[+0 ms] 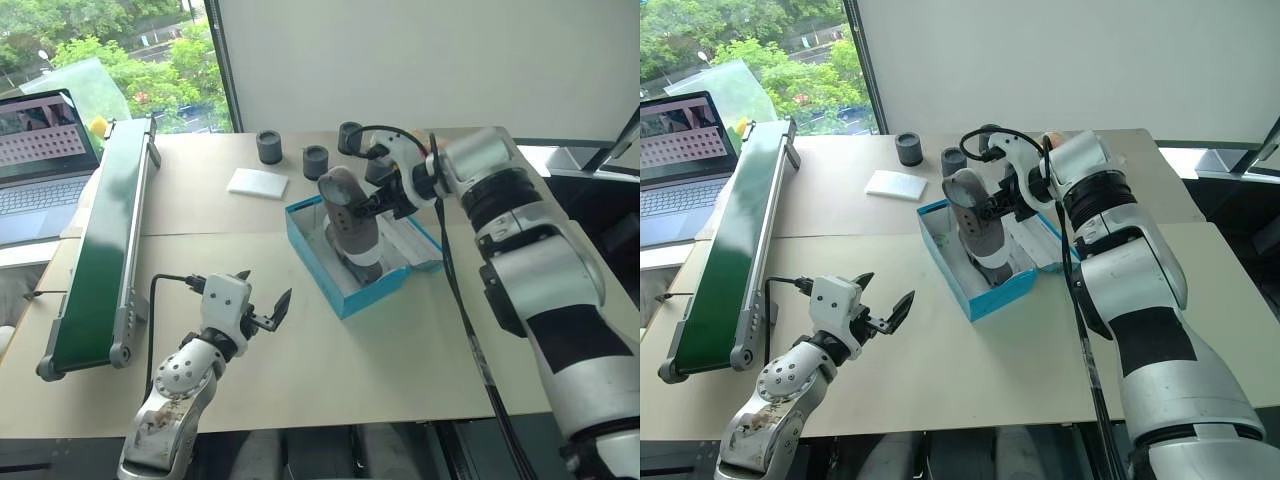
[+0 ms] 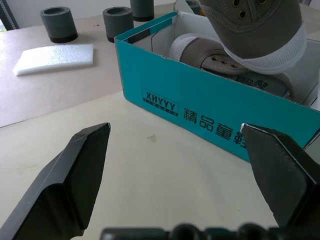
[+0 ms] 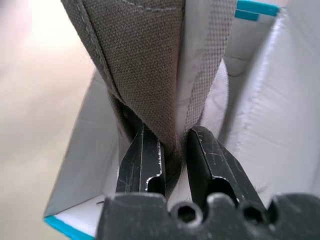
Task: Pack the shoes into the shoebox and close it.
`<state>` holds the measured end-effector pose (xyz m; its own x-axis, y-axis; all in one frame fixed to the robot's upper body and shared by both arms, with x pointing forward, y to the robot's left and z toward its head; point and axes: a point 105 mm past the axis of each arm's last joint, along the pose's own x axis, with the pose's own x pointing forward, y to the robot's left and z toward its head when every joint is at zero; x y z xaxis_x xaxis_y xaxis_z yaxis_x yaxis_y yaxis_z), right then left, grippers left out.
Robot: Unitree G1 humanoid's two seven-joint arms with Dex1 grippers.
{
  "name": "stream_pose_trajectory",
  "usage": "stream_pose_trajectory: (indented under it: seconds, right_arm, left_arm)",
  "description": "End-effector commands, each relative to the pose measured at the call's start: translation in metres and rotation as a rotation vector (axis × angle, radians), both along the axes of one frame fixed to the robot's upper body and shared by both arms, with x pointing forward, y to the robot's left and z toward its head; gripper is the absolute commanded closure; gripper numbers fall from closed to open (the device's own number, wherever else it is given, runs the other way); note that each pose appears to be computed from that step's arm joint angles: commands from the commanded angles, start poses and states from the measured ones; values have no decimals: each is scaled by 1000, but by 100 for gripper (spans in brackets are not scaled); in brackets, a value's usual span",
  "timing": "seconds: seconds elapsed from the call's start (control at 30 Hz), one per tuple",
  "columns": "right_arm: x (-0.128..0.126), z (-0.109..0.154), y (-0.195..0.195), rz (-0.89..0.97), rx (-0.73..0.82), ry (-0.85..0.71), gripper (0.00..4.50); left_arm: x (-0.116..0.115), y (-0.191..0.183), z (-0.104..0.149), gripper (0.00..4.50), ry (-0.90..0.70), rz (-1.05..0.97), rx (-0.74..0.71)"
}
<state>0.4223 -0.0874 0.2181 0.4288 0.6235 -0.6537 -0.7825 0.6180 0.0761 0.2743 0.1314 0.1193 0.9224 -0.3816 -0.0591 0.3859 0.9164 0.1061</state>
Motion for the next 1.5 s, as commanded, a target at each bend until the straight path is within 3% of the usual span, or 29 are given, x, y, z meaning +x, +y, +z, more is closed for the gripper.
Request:
stream_pose_trajectory:
  seconds: [0.03, 0.33, 0.47, 0.7, 0.77, 0.83, 0.87, 1.07, 1.1, 1.37, 1.5]
  right_arm:
    - [-4, 9, 10, 50, 3, -13, 414]
    - [-11, -52, 26, 80, -111, 101, 414]
    - [-5, -81, 30, 81, -223, 42, 414]
    - [3, -93, 44, 152, -352, -97, 414]
    - [4, -90, 50, 148, -332, -111, 414]
    - [7, -82, 54, 114, -289, -135, 323]
    - [8, -78, 57, 96, -249, -130, 310]
    - [9, -50, 63, 57, -129, -113, 84]
    - [9, -43, 63, 55, -108, -105, 64]
    - [15, 21, 39, -43, 80, -136, 64]
    - [-1, 45, 21, 52, 229, -69, 64]
  left_arm:
    - [1, -1, 13, 2, -59, -9, 1]
    - [2, -4, 12, 2, -54, -11, -10]
    - [3, -9, 12, 2, -57, -15, -27]
    - [5, -11, 14, 2, -65, -14, -27]
    - [5, -11, 13, 2, -65, -15, -24]
    - [5, -11, 14, 0, -67, -12, -25]
    - [5, -10, 14, 0, -67, -10, -23]
    - [4, -10, 13, 0, -65, -9, -17]
    - [5, -10, 13, 0, -65, -10, -17]
    - [7, -10, 13, 0, -62, -26, -9]
    - [10, -11, 15, 0, -65, -46, -2]
